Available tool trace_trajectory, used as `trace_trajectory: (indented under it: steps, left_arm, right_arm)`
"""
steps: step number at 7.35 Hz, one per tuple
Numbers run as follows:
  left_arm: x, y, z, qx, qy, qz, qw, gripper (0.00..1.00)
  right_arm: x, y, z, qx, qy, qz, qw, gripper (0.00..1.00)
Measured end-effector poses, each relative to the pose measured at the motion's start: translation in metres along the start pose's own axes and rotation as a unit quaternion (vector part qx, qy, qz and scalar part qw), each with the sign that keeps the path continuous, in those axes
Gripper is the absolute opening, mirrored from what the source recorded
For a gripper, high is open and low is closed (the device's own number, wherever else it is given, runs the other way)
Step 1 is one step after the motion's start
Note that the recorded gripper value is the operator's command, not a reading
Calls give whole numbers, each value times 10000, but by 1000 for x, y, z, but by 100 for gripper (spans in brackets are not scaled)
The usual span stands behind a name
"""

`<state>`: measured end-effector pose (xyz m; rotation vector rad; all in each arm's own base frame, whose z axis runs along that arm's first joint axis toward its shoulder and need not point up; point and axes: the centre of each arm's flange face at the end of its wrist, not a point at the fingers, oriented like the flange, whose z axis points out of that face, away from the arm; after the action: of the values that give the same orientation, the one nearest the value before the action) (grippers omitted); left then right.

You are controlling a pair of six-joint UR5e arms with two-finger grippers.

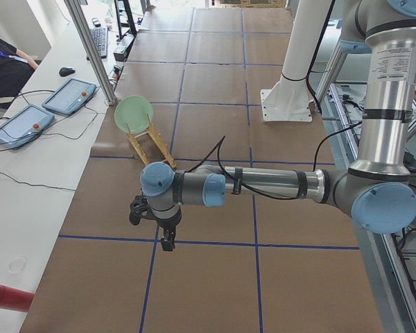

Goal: Place plate on rack

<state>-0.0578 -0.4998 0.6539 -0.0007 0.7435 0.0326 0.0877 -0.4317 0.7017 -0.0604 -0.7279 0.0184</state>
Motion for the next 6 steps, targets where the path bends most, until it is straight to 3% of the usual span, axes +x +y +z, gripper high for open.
trace_trajectory:
  steps: [3, 6]
  left_arm:
    - [-11, 17, 12, -96, 75, -79, 9999, 100]
    - [-12, 14, 15, 30, 97, 60, 9999, 100]
  right_arm:
    - [0, 0, 0, -1, 0, 2, 10000, 100]
    - [0, 0, 0, -2, 0, 3, 10000, 100]
